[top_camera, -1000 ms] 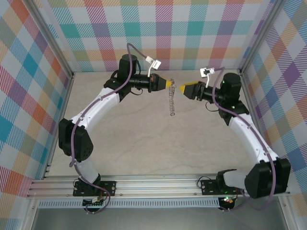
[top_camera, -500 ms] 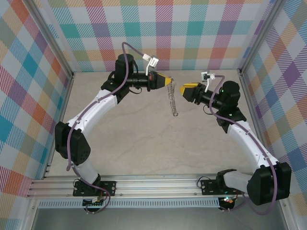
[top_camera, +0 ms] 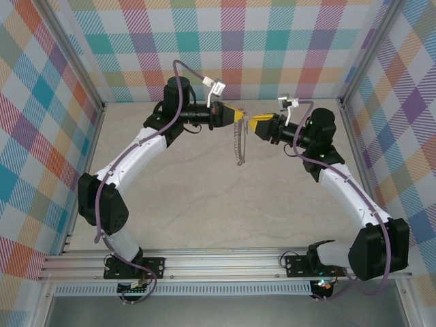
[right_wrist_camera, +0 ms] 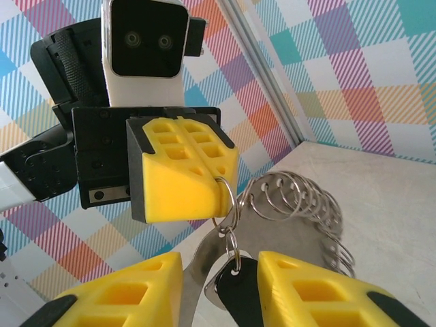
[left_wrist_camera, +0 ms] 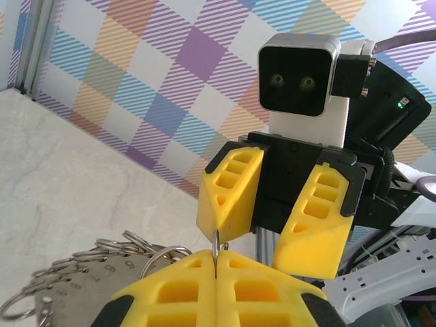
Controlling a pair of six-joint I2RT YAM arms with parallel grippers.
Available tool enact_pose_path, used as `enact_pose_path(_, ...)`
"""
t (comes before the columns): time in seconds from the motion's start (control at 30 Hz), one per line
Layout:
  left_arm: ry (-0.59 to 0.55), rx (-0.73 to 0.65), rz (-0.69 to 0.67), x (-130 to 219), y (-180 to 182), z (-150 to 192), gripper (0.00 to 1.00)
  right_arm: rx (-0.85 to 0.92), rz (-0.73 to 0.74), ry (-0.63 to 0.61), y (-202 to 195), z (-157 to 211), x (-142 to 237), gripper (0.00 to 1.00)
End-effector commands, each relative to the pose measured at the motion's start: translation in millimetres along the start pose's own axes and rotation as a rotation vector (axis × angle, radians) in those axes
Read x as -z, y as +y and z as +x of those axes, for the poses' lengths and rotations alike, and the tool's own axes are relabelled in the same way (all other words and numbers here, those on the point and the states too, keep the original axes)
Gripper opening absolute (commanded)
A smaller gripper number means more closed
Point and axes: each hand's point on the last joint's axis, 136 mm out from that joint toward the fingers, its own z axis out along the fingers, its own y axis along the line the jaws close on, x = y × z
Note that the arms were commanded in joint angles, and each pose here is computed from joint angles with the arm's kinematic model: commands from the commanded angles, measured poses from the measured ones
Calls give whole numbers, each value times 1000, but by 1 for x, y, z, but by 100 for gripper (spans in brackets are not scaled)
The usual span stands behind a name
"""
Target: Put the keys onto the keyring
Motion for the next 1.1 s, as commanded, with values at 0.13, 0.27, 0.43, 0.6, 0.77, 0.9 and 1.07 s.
enact_pose_path(0.13,-33,-78,55,5,-34,-18,0,46,-83,-2,19,-11,-7,28)
enact_pose_path(0.27,-31,-77,56,4,-34,-17,0,47,-92,4,21,-10,-8,19)
enact_pose_path(0.43,-35,-70,35,4,-30,-18,0,53,-77,7,24,-8,-6,3)
enact_pose_path(0.6,-50,-48,-12,4,-22,-19,0,59,16,5,16,-2,-4,0)
enact_pose_path(0.77,-61,-39,-36,0,-22,-17,0,58,114,-8,5,2,-6,0)
enact_pose_path(0.9,-88,-28,-76,-4,-20,-16,0,61,186,-12,-1,5,-10,0)
enact_pose_path(1.07,-157,-10,-141,-4,-15,-17,0,57,288,-33,-13,10,-11,0)
